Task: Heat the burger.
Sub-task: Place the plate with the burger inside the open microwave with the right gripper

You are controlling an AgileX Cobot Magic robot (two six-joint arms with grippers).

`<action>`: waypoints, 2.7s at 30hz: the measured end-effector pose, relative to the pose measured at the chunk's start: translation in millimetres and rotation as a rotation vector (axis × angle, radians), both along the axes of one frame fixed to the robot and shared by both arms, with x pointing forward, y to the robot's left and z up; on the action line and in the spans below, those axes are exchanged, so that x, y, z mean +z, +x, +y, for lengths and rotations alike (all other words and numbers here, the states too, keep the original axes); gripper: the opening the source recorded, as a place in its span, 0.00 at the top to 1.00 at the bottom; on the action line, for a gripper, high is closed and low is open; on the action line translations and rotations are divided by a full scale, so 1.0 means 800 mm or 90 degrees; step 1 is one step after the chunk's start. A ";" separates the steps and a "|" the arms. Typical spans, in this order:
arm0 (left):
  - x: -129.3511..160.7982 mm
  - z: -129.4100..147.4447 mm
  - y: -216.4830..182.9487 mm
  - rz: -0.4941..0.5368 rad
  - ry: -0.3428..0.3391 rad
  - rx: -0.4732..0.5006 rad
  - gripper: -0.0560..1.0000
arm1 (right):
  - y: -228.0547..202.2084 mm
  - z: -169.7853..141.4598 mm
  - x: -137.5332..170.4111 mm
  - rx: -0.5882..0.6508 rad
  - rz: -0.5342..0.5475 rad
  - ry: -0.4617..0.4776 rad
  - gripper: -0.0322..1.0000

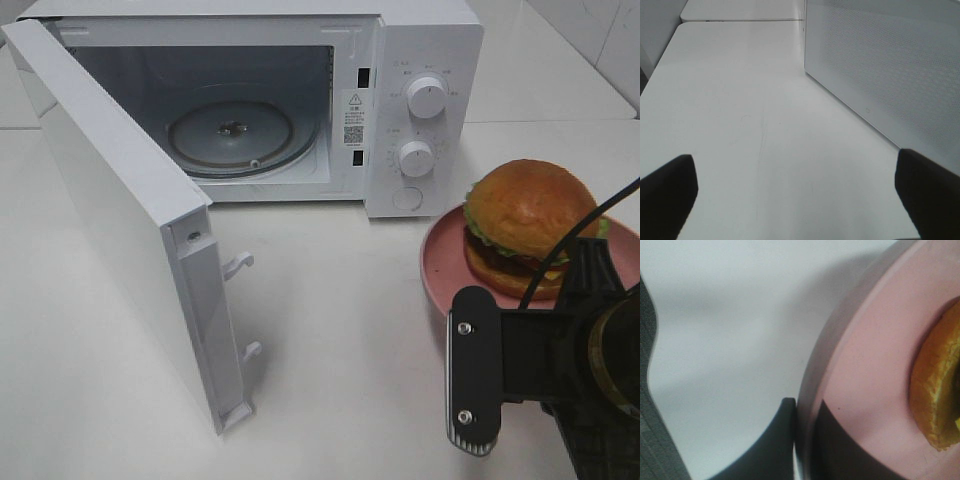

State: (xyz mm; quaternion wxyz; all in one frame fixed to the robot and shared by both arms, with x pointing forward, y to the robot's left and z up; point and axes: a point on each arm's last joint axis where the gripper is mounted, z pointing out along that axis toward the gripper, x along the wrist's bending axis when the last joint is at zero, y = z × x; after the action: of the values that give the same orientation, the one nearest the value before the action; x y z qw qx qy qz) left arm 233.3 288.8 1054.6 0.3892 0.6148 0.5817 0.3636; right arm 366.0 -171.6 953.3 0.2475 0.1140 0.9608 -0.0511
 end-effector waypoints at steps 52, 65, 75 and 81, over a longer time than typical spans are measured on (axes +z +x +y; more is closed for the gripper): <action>0.000 0.000 0.000 0.000 0.000 0.000 0.00 | 0.041 -0.002 -0.003 0.459 0.015 -0.026 0.92; 0.000 0.000 0.000 0.000 0.000 0.000 0.00 | 0.059 -0.017 -0.001 0.506 0.007 0.012 0.92; 0.000 0.000 0.000 0.000 0.000 0.000 0.00 | 0.064 -0.015 0.003 0.520 0.003 0.045 0.92; 0.000 0.000 0.000 0.000 0.000 0.000 0.00 | 0.066 -0.014 0.006 0.532 -0.004 0.037 0.92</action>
State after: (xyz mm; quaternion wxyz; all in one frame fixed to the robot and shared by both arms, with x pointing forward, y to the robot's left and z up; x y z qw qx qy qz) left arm 233.3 288.8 1054.6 0.3892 0.6148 0.5817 0.3636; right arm 419.0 -182.7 958.5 0.2467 -0.2784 0.9247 0.0814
